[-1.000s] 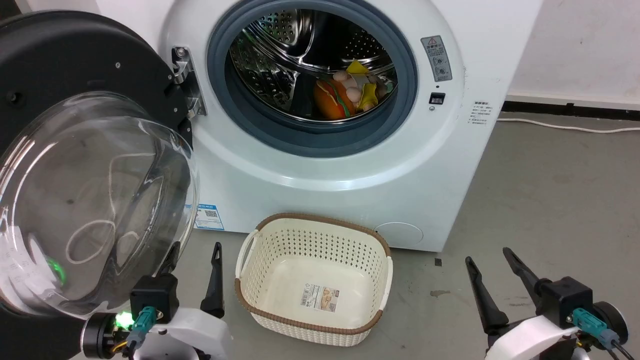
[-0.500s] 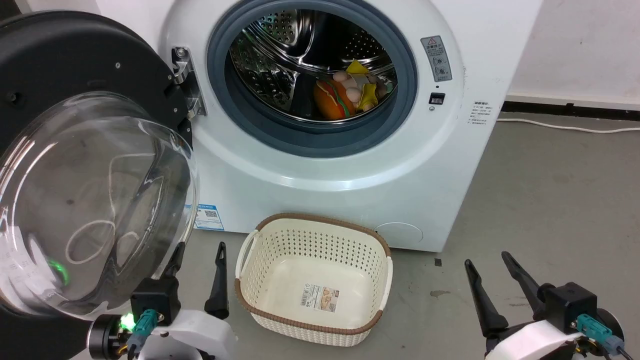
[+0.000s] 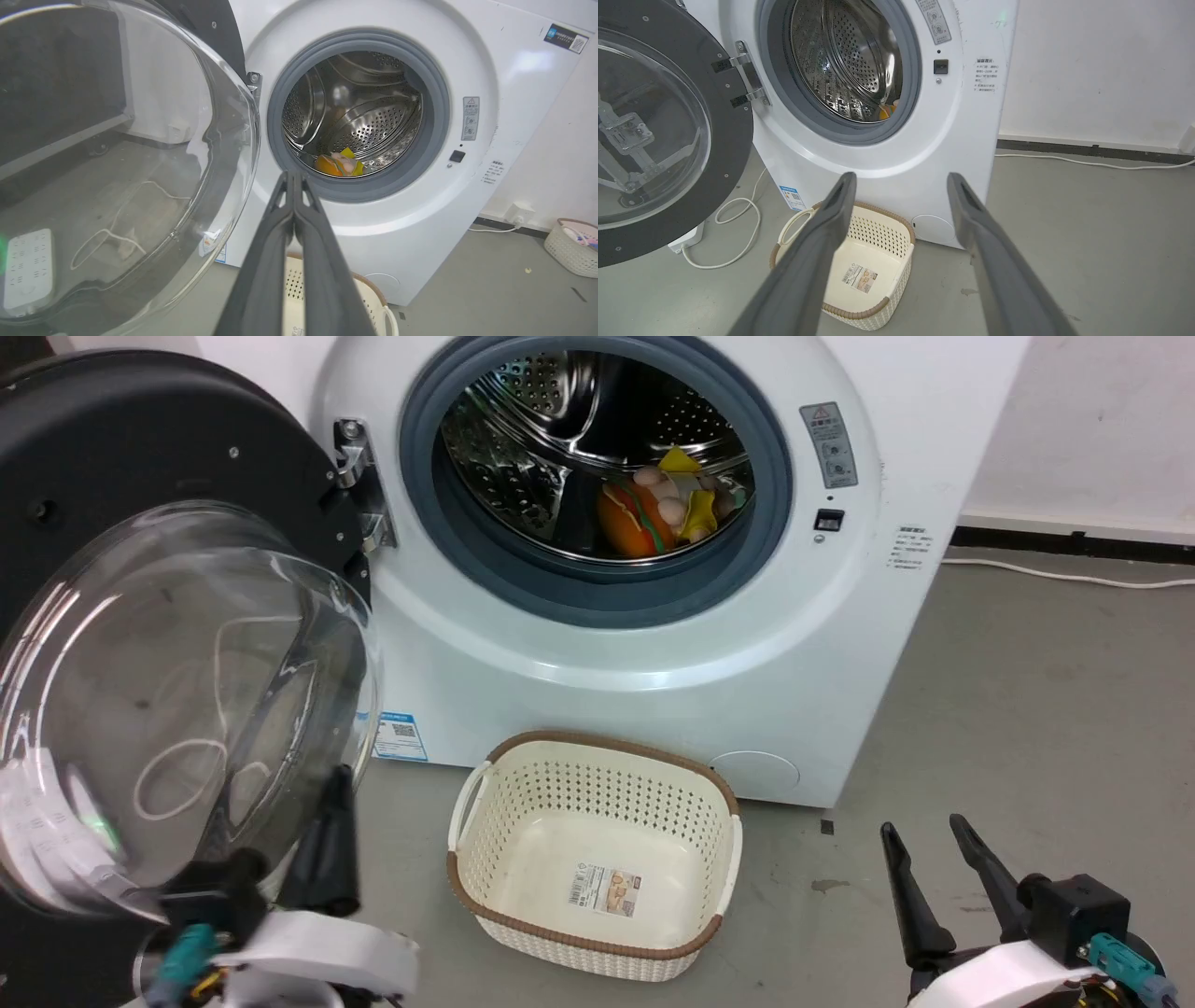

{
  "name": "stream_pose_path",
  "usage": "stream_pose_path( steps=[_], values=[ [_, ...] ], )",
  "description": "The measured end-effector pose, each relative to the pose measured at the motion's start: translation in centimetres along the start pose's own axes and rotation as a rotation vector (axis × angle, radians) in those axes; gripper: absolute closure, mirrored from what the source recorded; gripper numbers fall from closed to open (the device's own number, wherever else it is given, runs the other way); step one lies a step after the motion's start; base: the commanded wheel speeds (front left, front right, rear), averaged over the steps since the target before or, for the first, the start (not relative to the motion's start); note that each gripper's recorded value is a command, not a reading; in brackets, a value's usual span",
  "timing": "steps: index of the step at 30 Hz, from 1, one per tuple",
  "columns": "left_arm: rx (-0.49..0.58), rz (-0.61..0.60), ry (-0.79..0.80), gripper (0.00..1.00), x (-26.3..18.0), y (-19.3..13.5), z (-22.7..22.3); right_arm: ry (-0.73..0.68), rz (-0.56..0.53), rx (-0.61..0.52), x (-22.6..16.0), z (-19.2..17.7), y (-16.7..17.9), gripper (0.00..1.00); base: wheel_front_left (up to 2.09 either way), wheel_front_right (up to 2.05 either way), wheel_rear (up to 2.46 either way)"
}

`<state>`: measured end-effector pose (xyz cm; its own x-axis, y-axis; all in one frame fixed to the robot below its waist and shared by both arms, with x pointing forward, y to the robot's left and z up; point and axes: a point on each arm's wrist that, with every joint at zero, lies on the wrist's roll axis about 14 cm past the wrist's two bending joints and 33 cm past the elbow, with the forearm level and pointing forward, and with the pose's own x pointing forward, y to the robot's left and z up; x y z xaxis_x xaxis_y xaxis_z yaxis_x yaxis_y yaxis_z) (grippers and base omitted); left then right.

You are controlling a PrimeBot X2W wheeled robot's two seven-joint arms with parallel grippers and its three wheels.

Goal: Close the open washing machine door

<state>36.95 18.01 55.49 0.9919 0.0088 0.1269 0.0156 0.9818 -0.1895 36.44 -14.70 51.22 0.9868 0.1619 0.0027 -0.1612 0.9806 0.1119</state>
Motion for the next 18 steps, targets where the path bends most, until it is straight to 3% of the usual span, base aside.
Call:
stream_pose_path(
  steps=[11, 18],
  values=[
    [-0.108, 0.175, -0.201, 1.0, -1.8, 6.1, 5.9, 0.001, 0.055, 0.046, 0.9, -0.6, 1.8, 0.0, 0.0, 0.0, 0.0],
    [-0.121, 0.35, -0.391, 1.0, -4.9, 12.2, 11.2, 0.015, 0.118, 0.083, 1.9, -1.3, 3.9, 0.0, 0.0, 0.0, 0.0]
  ],
)
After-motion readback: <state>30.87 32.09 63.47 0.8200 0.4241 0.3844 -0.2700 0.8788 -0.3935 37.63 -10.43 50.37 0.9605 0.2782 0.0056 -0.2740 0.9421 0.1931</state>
